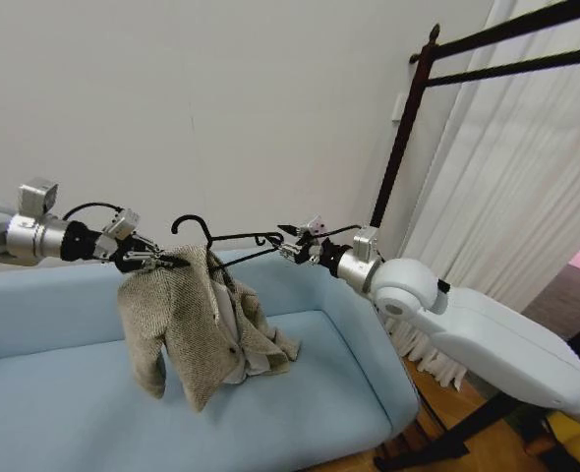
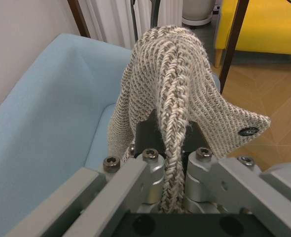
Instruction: Pick up the clothes from the sofa and hang them on the clothes hanger.
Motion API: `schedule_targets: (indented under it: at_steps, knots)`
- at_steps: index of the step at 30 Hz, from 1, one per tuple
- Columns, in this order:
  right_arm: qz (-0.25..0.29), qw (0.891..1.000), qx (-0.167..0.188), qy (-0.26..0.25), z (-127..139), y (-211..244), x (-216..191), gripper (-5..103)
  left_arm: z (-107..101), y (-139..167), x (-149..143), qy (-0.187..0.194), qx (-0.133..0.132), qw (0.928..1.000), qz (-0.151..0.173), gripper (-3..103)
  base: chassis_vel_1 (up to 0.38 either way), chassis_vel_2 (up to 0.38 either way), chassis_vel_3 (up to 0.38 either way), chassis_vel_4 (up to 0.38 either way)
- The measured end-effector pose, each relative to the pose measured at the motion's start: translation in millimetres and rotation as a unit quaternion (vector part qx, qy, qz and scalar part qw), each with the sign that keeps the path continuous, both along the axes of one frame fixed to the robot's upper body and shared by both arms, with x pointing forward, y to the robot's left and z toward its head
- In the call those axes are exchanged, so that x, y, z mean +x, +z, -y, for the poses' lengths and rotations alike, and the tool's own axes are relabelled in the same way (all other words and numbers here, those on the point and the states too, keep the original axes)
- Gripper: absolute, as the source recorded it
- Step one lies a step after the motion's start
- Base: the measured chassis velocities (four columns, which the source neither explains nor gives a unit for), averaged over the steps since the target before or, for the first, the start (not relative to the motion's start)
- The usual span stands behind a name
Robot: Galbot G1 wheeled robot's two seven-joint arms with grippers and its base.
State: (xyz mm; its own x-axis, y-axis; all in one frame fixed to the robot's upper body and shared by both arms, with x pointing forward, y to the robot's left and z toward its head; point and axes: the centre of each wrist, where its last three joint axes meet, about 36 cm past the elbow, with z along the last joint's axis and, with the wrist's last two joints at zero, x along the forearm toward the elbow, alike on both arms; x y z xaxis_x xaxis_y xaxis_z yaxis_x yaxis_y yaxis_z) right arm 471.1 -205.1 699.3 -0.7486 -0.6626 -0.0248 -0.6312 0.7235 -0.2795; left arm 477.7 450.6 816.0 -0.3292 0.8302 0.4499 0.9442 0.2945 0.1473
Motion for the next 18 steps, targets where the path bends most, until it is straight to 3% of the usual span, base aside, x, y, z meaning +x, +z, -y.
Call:
schedule_targets:
  at_steps: [3, 6, 8, 11, 18]
  knots:
    - [-0.005, 1.0, 0.001, -0.007, 3.2, -1.7, -1.2, 68, -1.6, 0.2, 0.2, 0.001, -0.001, 1.0, 0.001, 4, 0.0, 0.0, 0.0, 0.0]
    - [-0.016, 1.0, -0.001, -0.019, 11.5, -9.3, -3.8, 83, -3.7, 0.9, 0.7, 0.001, -0.002, 1.0, 0.003, 4, 0.0, 0.0, 0.0, 0.0]
    - [-0.02, 1.0, -0.002, -0.021, 12.9, -11.5, -4.3, 83, -3.9, 0.9, 0.7, 0.001, -0.002, 1.0, 0.003, 4, 0.0, 0.0, 0.0, 0.0]
    - [-0.045, 0.999, -0.001, -0.022, 15.8, -27.0, -13.1, 97, -5.9, 0.0, 0.3, 0.002, -0.005, 1.0, 0.005, 4, 0.0, 0.0, 0.0, 0.0]
    - [-0.093, 0.996, 0.013, 0.006, -2.6, -53.8, -41.9, 100, -10.5, -0.8, 0.0, 0.005, -0.01, 0.9999, 0.01, 4, 0.0, 0.0, 0.0, 0.0]
